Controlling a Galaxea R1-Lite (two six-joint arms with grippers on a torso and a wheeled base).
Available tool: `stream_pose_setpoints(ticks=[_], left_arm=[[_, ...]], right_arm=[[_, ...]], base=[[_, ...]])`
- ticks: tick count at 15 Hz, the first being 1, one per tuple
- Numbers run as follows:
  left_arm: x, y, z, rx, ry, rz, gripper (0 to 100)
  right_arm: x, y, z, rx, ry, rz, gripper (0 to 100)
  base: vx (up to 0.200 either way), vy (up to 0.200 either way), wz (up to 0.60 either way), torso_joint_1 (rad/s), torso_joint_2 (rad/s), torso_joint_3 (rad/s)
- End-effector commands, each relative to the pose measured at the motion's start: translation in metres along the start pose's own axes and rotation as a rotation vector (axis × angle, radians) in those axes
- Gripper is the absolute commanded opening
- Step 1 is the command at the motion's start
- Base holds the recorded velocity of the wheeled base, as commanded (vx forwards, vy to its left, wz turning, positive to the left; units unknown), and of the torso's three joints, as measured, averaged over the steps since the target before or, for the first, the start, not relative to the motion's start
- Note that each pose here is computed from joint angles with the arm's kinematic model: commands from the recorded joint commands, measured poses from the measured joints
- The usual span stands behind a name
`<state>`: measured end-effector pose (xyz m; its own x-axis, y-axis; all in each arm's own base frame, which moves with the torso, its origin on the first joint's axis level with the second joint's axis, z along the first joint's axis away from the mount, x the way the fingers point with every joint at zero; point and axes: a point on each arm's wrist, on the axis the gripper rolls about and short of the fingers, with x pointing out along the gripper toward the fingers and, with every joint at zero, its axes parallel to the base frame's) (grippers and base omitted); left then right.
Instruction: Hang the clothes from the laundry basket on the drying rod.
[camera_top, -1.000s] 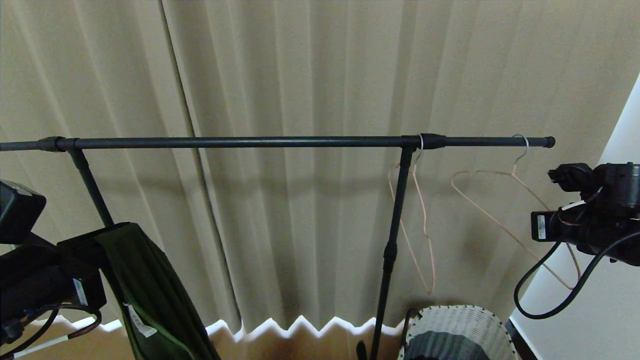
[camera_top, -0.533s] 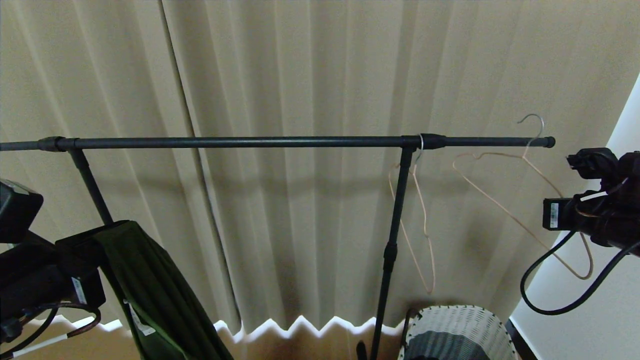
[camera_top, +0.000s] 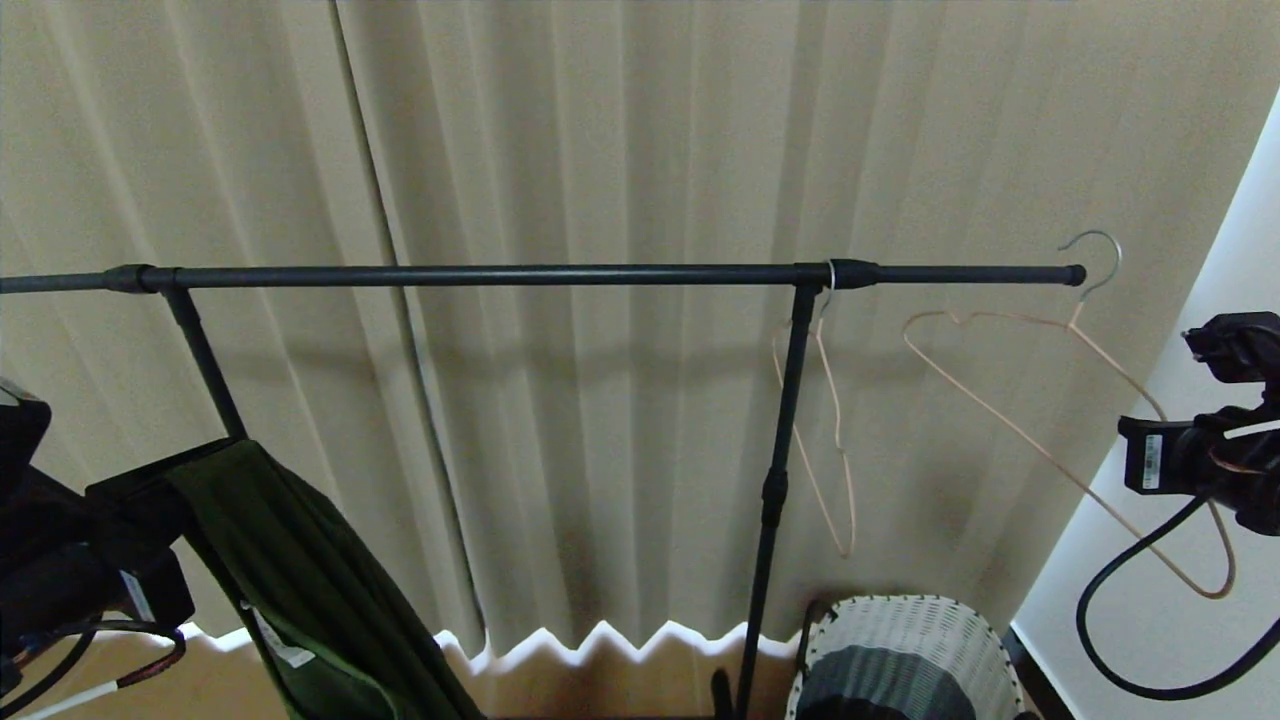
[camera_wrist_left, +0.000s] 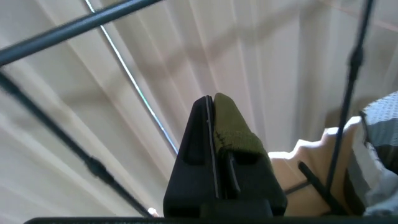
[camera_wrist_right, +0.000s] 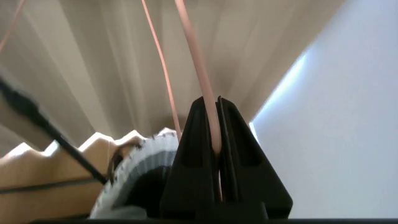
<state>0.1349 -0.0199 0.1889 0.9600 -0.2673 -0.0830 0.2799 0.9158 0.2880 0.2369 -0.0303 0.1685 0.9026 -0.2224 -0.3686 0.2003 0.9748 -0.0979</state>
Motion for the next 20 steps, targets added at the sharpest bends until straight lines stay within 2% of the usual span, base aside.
stream_pose_setpoints(ticks=[1, 9, 18, 20], left_arm=[[-0.001, 0.000, 0.000, 0.000, -0.002, 0.002, 0], [0.000, 0.003, -0.001, -0.001, 0.009, 0.018, 0], [0.001, 0.003, 0.000, -0.003, 0.003, 0.019, 0], [0.000, 0.003, 0.001, -0.003, 0.002, 0.020, 0]], right_arm=[[-0.014, -0.002, -0.002, 0.000, -0.020, -0.002, 0], [-0.032, -0.002, -0.010, -0.001, -0.031, 0.014, 0], [-0.040, -0.002, -0.012, -0.001, -0.044, 0.036, 0], [-0.041, -0.002, -0.012, 0.001, -0.048, 0.036, 0]], base=[[-0.200, 0.000, 0.00, -0.017, 0.00, 0.012], [-0.200, 0.000, 0.00, -0.001, 0.00, 0.002], [0.000, 0.000, 0.00, 0.000, 0.00, 0.000], [0.000, 0.200, 0.00, 0.005, 0.00, 0.002]])
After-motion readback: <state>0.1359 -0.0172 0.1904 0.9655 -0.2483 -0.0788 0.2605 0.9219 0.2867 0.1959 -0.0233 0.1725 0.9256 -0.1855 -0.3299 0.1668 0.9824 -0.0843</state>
